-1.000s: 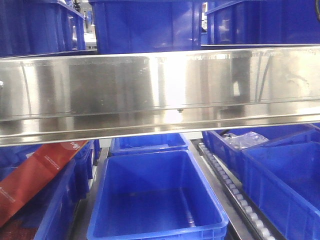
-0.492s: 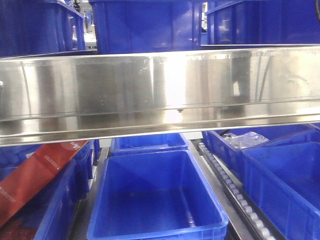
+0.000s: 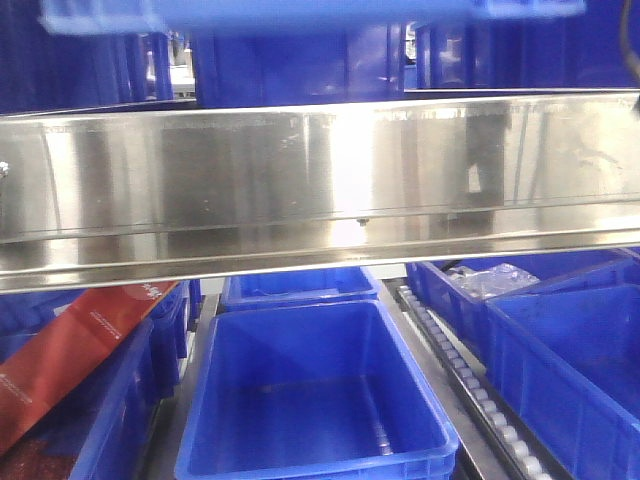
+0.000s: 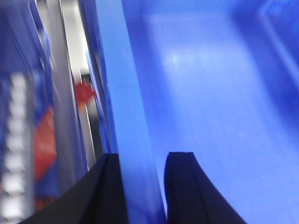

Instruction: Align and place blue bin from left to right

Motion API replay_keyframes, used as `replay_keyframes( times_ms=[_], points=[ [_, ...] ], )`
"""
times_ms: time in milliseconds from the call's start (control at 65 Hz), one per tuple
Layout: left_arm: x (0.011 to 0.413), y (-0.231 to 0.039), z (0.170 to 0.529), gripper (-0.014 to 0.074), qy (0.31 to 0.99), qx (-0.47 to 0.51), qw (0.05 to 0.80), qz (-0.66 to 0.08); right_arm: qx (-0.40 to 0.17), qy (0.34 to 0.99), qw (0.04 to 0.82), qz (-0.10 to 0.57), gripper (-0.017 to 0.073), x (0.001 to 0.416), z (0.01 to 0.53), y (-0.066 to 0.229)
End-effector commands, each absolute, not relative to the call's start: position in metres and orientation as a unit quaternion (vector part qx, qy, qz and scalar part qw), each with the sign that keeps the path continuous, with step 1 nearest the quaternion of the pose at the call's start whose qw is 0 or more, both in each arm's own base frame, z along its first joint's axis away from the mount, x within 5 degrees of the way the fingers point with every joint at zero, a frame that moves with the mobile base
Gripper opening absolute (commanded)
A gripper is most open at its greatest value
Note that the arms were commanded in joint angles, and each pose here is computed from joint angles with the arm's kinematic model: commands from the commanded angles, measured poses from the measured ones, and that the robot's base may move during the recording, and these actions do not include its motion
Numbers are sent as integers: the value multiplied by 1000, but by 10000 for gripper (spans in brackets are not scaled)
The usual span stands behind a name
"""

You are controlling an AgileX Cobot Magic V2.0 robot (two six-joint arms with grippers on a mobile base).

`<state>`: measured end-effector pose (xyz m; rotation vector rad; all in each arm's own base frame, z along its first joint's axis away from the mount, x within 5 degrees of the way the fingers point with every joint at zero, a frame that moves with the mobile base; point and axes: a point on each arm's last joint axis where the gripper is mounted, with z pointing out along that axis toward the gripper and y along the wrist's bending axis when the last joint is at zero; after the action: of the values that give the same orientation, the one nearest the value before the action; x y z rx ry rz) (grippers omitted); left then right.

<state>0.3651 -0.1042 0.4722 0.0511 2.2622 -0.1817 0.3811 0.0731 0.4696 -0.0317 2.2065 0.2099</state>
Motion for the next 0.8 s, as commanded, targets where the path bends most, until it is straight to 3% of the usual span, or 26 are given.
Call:
replay_keyframes(
  times_ms=[0,323,431,508,708,785],
  points=[
    [370,-109,474,-18,895,21,436,-95,-12,854,515,66,-75,393,481,63],
    [400,-114,435,-17,916,11,396,-63,2,869,492,55,-75,432,442,54],
    [403,-113,432,37,918,11,394,-54,2,871,488,54,-38,435,437,55],
    [403,-113,431,143,918,11,392,-53,1,873,485,53,56,436,435,55],
    [403,-112,431,539,919,10,391,-51,-1,875,482,52,440,436,435,55],
    [403,-112,432,617,919,10,390,-51,-1,877,478,51,577,435,434,55]
  ],
)
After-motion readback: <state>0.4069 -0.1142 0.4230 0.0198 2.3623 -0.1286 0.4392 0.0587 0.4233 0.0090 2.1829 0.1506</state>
